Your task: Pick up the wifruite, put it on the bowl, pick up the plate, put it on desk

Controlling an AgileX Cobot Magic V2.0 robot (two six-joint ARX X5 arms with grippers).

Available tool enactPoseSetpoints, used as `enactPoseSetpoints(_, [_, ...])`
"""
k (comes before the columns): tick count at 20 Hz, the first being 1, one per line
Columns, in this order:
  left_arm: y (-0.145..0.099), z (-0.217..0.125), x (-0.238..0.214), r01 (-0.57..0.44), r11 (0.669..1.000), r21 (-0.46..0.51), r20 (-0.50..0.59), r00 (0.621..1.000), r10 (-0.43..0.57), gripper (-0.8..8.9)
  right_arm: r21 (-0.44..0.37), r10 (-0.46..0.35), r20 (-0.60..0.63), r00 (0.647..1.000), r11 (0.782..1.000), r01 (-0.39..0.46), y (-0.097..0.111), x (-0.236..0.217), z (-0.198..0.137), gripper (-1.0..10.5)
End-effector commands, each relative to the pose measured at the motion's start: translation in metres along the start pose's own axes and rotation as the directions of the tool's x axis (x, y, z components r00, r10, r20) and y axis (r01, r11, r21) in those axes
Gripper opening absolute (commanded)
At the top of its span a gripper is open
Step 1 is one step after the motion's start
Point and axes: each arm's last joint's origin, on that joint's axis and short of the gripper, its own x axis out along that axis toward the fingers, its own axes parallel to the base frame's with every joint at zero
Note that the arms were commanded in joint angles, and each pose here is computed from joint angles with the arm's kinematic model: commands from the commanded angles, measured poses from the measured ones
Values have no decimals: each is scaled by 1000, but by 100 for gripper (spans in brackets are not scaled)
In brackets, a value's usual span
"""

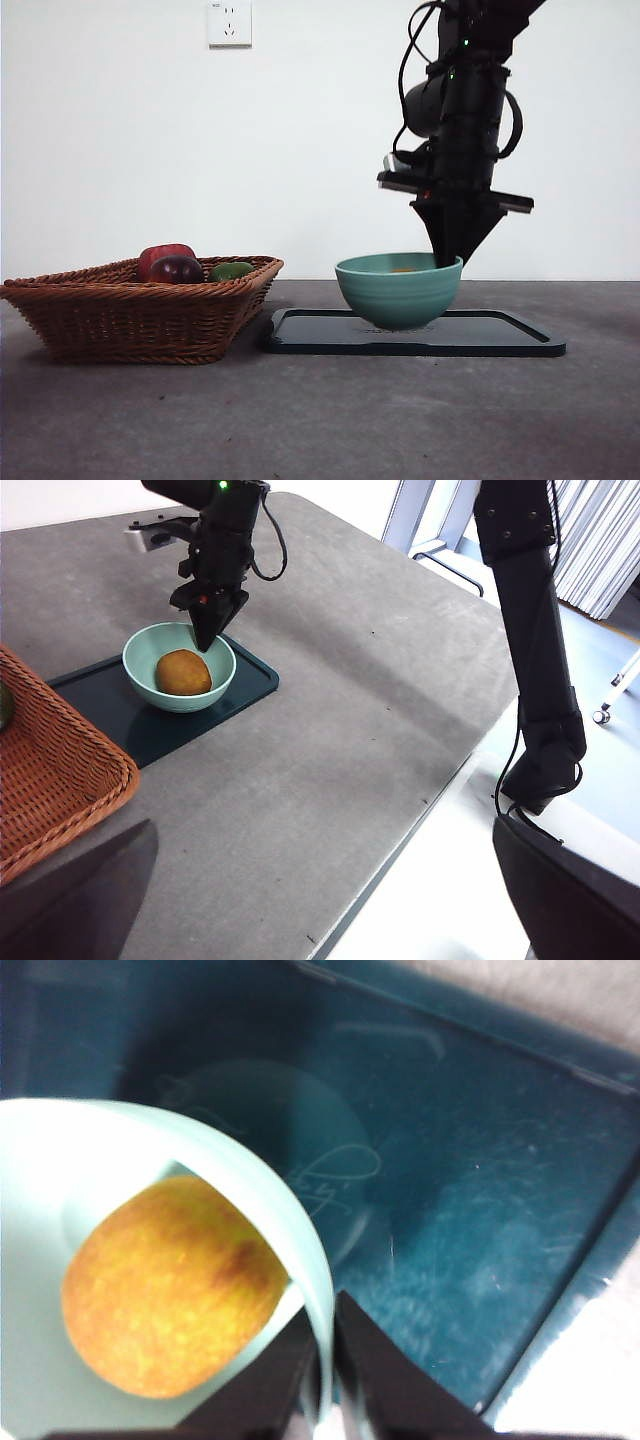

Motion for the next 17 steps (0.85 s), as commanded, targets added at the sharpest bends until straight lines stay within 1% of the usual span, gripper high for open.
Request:
enactPoseSetpoints(1, [-1, 3, -2, 17, 1000, 15, 15, 1000, -17, 577, -15, 22, -11, 1000, 1000, -22, 0, 11, 7, 11])
enactPoseSetpoints(5, [-1, 3, -2, 17, 1000, 15, 15, 1000, -17, 577, -25, 28, -10, 1000, 999, -28, -1, 12, 8, 23])
enactPoseSetpoints(8, [-1, 3, -2, 17, 1000, 15, 15, 1000, -17, 577, -23, 24, -16, 1000, 999, -24, -1, 12, 7, 249])
enactPoseSetpoints(10, [-1, 3, -2, 17, 1000, 15, 15, 1000, -17, 577, -2, 14, -4, 1000, 1000, -14, -4, 2, 8, 382])
enactPoseSetpoints(11, [-1, 3, -2, 17, 1000, 15, 15, 1000, -17, 577, 9, 12, 14, 1000, 1000, -12, -5, -12, 10, 436])
enactPoseSetpoints(13, [-1, 3, -2, 17, 1000, 15, 15, 1000, -17, 577, 7, -21, 85, 996, 1000, 20, -3, -50, 11, 464])
enactPoseSetpoints(14, [-1, 3, -2, 17, 1000, 15, 15, 1000, -17, 577, 7, -43, 134, 990, 999, 42, 0, -74, 7, 500])
enactPoseSetpoints(17, [-1, 3, -2, 17, 1000, 15, 15, 1000, -17, 577, -3, -67, 264, 962, 998, 71, 11, -130, -16, 601])
